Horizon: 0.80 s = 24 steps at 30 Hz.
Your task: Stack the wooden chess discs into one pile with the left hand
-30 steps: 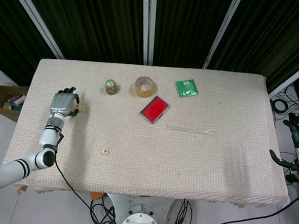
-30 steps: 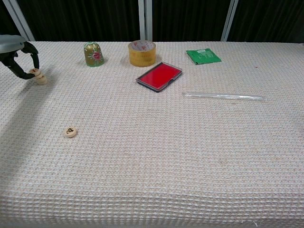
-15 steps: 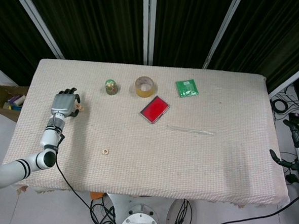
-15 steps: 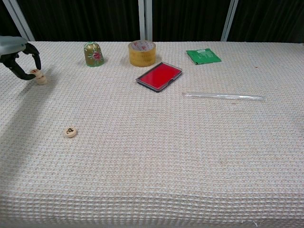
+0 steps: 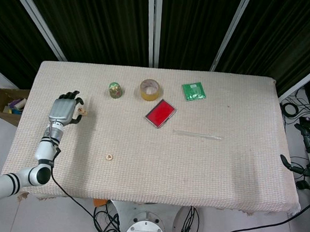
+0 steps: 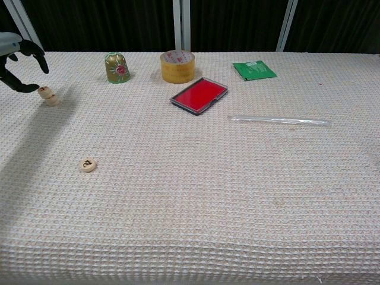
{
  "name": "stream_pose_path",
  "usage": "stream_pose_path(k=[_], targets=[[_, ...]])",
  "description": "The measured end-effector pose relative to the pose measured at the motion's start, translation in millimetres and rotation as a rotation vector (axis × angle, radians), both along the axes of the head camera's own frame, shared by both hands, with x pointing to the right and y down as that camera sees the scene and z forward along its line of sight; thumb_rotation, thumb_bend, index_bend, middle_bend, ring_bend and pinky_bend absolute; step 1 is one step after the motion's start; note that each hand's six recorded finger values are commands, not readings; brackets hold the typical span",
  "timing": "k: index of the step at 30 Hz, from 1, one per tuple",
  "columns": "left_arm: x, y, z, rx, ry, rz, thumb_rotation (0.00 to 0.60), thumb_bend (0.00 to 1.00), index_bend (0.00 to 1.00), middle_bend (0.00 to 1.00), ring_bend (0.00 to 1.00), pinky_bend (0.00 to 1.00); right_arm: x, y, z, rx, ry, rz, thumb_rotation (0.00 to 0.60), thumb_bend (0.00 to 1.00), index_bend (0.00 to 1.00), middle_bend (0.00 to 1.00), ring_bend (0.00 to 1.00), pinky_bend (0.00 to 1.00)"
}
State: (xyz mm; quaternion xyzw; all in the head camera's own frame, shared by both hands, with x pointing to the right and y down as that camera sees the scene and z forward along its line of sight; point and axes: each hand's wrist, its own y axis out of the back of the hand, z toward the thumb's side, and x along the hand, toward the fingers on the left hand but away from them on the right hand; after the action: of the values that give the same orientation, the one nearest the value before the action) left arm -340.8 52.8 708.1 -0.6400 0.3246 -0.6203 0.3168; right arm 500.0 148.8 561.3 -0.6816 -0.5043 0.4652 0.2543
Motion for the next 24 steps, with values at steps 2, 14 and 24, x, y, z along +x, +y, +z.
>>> stream_pose_path(k=[2,14,24], targets=[[3,9,-10,0.005,0.033,0.018,0.600,0.34,0.35,0.09,0.10,0.18,-1,0,1,0.000,-0.003,-0.004,0.600,0.26,0.00,0.09,0.00,0.00],[32,103,-51,-0.020,0.184,0.211,0.600,0.30,0.39,0.09,0.10,0.18,-6,5,-1,0.009,-0.018,-0.026,0.600,0.26,0.00,0.09,0.00,0.00],[61,142,-32,-0.089,0.180,0.292,0.600,0.28,0.37,0.09,0.10,0.18,-5,8,-3,0.013,-0.021,-0.034,0.600,0.26,0.00,0.09,0.00,0.00]])
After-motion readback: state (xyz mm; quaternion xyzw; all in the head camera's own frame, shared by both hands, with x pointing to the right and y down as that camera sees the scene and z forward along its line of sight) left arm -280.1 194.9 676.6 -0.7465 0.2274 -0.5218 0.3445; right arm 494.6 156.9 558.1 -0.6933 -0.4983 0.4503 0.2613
